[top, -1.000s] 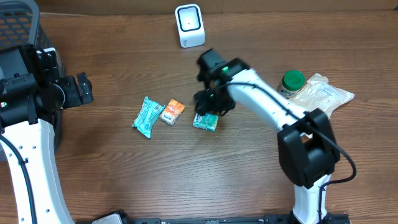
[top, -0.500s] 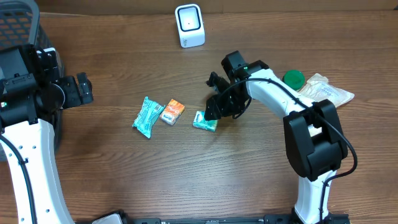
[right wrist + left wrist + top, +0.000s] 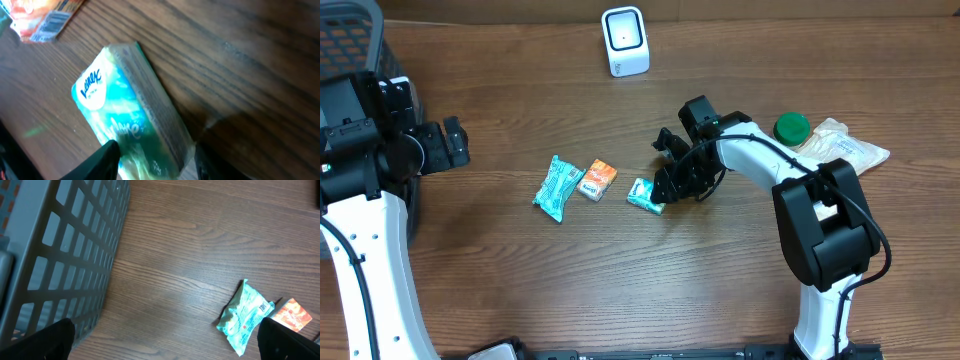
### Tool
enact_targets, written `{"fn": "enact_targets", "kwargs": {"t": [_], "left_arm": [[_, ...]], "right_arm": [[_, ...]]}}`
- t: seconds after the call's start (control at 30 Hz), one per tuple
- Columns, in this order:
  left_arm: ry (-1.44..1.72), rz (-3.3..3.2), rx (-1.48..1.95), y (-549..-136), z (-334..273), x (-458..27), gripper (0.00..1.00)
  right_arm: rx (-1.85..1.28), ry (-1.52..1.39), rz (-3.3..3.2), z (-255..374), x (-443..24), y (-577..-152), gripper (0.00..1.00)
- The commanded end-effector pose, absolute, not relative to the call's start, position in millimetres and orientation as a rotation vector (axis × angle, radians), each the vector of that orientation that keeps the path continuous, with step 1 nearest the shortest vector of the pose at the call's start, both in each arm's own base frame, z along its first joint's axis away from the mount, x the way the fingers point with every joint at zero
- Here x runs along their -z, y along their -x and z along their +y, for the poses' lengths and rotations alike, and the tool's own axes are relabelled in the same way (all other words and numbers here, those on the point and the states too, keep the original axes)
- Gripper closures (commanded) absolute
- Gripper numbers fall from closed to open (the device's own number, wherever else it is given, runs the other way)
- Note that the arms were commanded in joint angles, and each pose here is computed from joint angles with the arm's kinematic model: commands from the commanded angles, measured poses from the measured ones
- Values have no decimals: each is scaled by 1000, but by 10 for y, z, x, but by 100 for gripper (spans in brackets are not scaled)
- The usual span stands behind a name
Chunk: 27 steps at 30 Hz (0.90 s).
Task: Scan the item barcode
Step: 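Grasp the Kleenex pack with the right gripper and lift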
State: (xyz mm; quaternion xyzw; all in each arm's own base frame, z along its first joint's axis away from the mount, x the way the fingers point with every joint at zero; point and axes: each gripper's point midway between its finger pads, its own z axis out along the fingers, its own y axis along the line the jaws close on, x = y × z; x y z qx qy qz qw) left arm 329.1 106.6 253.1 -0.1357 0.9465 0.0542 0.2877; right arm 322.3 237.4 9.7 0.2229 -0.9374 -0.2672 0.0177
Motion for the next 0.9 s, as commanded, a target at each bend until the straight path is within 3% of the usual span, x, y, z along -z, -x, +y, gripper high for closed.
{"fn": "enact_targets", "kwargs": {"t": [0.0, 0.3, 0.37, 0.87], "left_arm": [[337, 2526, -137, -3319, 1038, -2546, 0], [337, 2526, -137, -3319, 1038, -2546, 0], [337, 2526, -137, -3319, 1038, -2546, 0], [337, 2526, -137, -3319, 1038, -2546, 0]], "right_arm": [[775, -675, -2914, 2296, 29, -3168, 56], [926, -613, -2852, 2452, -121, -3124, 92], [976, -567, -2814, 2513, -255, -3109, 95], [1764, -278, -2324, 2736, -2115, -3363, 96]]}}
